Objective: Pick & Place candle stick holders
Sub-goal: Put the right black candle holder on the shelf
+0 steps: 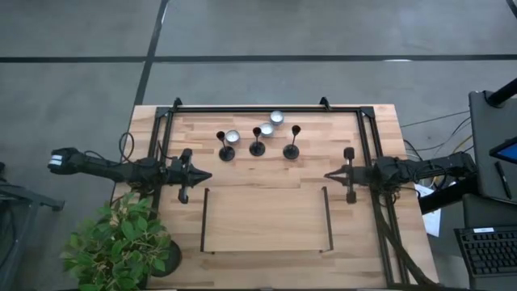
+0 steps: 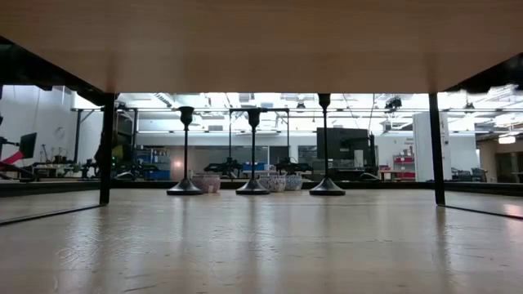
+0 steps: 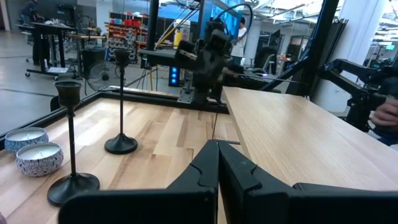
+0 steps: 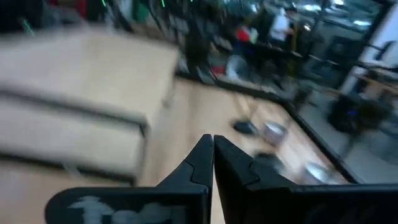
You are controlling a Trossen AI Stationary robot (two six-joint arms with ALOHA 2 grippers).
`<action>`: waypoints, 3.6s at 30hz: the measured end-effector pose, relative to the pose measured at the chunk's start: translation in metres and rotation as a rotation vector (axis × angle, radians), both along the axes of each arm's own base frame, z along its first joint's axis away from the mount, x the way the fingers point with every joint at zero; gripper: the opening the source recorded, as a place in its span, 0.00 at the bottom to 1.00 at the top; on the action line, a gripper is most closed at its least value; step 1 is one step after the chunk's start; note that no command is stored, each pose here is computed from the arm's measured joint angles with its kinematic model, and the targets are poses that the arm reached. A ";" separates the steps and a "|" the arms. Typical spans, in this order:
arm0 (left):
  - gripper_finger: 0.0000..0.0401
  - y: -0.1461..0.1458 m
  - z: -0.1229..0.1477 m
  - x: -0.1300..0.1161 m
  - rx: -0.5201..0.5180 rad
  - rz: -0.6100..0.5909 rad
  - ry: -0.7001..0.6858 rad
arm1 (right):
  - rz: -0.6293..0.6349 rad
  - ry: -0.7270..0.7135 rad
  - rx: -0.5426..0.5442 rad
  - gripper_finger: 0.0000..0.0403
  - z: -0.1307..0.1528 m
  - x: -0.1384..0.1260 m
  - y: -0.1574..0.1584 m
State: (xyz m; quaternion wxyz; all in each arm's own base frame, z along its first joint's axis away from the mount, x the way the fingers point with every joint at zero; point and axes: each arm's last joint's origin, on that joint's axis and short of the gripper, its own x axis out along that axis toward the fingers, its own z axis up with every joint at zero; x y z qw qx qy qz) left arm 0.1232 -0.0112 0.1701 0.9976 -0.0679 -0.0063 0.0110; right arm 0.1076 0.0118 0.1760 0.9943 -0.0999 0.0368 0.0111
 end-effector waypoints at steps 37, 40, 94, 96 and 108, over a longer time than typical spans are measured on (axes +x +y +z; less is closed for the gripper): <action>0.00 0.000 0.000 0.000 0.000 0.000 0.000 | -0.472 -0.056 0.257 0.19 0.013 0.024 -0.028; 0.00 0.000 0.000 0.000 0.000 0.000 0.000 | -0.492 0.003 0.260 0.30 0.021 0.038 -0.042; 0.00 0.000 0.000 0.000 0.000 0.000 0.001 | -0.478 0.266 0.373 0.09 0.019 0.141 -0.130; 0.00 0.000 0.000 0.000 0.000 -0.001 0.001 | -0.477 0.265 0.370 0.07 0.020 0.141 -0.129; 0.00 0.000 0.000 0.000 0.000 0.000 0.001 | -0.454 0.163 0.351 0.05 0.049 0.129 -0.122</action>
